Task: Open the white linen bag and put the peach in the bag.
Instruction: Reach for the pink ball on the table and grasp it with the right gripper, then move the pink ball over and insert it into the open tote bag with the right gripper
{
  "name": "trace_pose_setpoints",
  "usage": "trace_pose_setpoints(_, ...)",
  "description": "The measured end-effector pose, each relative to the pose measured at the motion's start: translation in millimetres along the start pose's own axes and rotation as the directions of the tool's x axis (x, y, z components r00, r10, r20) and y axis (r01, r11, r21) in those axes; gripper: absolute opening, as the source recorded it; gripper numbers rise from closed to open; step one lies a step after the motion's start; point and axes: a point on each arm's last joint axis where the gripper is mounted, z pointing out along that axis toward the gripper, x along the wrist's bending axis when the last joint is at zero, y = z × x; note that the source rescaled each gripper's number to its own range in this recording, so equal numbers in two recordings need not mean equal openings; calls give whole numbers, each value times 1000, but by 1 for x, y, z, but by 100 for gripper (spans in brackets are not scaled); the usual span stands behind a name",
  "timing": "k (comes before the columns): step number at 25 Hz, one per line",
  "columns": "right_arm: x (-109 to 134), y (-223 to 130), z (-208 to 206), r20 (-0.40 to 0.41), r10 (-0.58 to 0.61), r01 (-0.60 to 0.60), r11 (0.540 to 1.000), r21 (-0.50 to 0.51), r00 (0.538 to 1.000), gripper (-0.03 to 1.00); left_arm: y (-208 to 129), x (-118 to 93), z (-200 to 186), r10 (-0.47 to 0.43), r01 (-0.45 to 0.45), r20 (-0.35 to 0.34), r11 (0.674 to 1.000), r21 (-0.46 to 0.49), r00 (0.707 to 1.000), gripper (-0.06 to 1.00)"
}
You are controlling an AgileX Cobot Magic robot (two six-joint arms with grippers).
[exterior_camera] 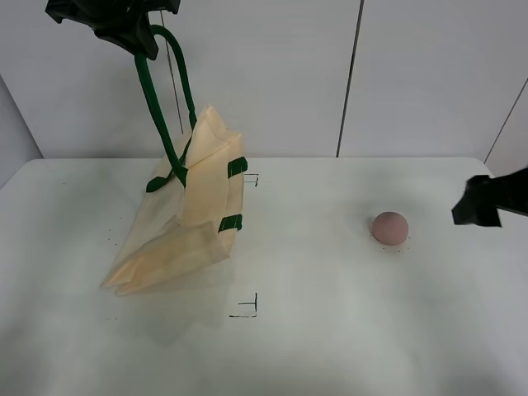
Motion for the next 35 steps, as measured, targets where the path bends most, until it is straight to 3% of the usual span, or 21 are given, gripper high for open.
trace_pose_setpoints(5,-3,57,80,-13,-5,7,985,174,1000,100,0,0,0,0,0,0,1000,0,1000,0)
trace_pose_setpoints(10,13,84,139,-45,-50,60,963,263,998,100,0,0,0,0,0,0,1000,0,1000,0)
trace_pose_setpoints(15,22,91,179,-56,-68,82,955,284,996,100,0,0,0,0,0,0,1000,0,1000,0)
trace_pose_setpoints(24,23,73,232,-55,-66,81,941,328,996,99,0,0,0,1,-1,0,1000,0,1000,0)
trace_pose_setpoints(26,23,72,235,-55,-66,80,941,328,996,88,0,0,0,1,-1,0,1000,0,1000,0)
trace_pose_setpoints(27,23,72,235,-55,-66,80,942,327,996,77,0,0,0,1,-1,0,1000,0,1000,0)
trace_pose_setpoints(28,23,72,235,-55,-66,80,942,327,996,64,0,0,0,1,-1,0,1000,0,1000,0)
trace_pose_setpoints(31,23,73,233,-56,-65,80,940,333,996,12,0,0,0,1,-1,0,1000,0,1000,0)
trace_pose_setpoints(33,23,75,229,-60,-57,73,942,328,997,0,0,0,0,1,-1,0,1000,0,1000,0)
trace_pose_setpoints(35,26,80,222,-79,-44,67,945,320,996,0,0,0,0,1,-1,0,1000,0,1000,0)
